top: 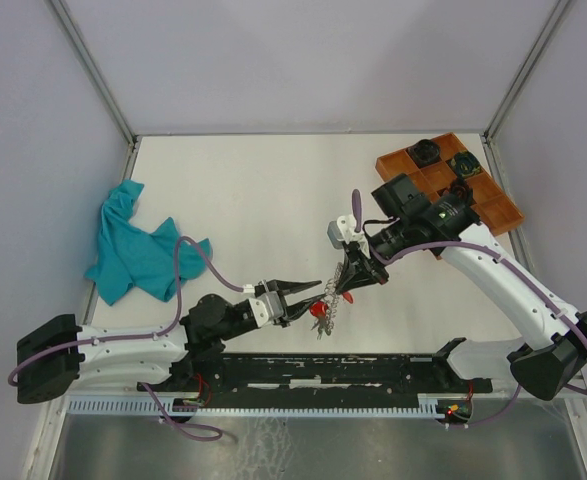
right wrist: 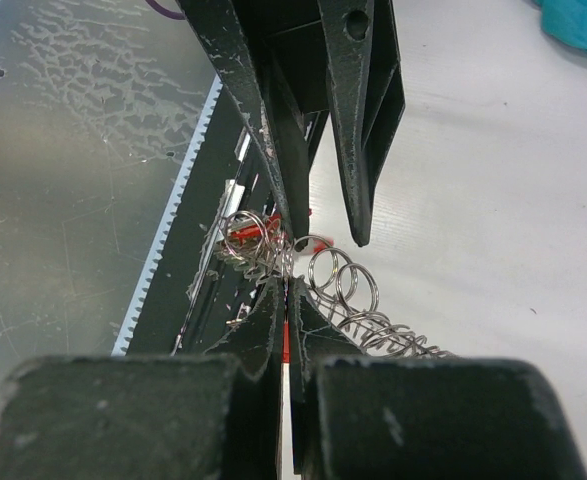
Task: Remove the keys from the keyring
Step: Remove the key from the keyring.
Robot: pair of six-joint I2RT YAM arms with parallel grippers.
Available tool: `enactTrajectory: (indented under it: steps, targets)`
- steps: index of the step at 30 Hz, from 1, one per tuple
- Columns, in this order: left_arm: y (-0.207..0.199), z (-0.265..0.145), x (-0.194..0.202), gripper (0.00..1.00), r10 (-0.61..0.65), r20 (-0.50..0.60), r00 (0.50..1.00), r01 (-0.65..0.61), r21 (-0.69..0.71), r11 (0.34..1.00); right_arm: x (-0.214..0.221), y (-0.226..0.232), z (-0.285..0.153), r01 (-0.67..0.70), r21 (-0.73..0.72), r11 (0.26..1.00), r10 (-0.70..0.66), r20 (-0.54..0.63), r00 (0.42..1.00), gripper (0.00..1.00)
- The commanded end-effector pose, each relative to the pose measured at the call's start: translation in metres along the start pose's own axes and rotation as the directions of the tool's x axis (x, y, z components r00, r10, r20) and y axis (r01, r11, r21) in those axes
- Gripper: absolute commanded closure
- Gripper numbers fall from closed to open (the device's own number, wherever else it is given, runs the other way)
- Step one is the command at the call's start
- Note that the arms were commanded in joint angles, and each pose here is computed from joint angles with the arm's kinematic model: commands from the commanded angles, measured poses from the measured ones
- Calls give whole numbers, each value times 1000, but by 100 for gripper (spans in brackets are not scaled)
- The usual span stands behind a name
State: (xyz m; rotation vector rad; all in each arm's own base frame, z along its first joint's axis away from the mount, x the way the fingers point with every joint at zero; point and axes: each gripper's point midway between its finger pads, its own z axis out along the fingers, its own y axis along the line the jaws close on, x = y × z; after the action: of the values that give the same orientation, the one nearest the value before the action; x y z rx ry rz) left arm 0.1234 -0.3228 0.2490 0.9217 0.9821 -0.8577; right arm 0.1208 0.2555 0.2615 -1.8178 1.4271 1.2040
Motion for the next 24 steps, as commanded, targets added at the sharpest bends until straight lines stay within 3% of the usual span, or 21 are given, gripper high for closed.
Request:
enactTrajectory:
  steps: [1,17,24]
  targets:
    - [16,6,-38,64,82,105,991,-75,-67,995,-18,10,-2,56,-38,998,-54,67,996,99]
    - [-7,18,-42,66,98,118,988,-104,47,993,-18,8,0,39,-47,998,-36,73,997,99]
    - [-8,18,-33,85,103,73,992,-107,53,993,-20,10,-1,41,-44,998,-38,76,996,99]
